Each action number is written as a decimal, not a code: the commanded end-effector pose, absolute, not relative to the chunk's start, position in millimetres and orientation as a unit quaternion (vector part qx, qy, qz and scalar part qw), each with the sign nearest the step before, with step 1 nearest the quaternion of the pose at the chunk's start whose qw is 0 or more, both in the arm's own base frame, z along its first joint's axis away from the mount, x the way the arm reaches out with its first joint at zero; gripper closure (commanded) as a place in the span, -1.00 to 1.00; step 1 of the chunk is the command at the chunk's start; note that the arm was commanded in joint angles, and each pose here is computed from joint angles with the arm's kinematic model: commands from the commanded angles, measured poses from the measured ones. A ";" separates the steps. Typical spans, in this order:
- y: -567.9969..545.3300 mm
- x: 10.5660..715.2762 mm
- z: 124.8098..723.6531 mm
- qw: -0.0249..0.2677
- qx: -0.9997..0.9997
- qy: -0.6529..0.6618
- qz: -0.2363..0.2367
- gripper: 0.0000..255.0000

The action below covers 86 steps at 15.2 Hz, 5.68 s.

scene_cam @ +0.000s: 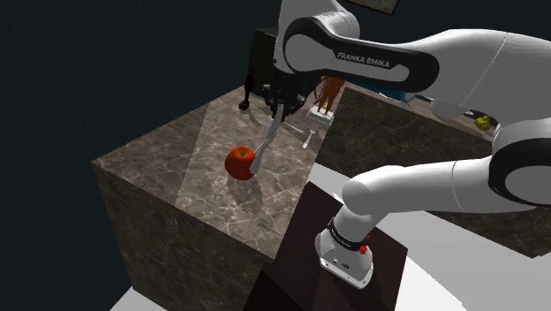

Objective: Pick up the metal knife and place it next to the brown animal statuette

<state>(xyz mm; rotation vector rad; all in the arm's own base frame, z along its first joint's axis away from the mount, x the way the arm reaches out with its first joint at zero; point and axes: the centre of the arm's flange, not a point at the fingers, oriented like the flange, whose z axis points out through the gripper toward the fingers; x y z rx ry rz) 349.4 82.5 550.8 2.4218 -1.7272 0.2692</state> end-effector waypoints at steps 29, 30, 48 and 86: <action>-44.9 580.9 599.4 0.077 0.808 -0.577 0.090 1.00; -51.3 592.4 599.4 0.077 0.808 -0.577 0.090 1.00; -73.7 633.0 520.4 0.077 0.808 -0.577 0.090 1.00; -73.7 633.0 340.9 0.077 0.808 -0.577 0.090 1.00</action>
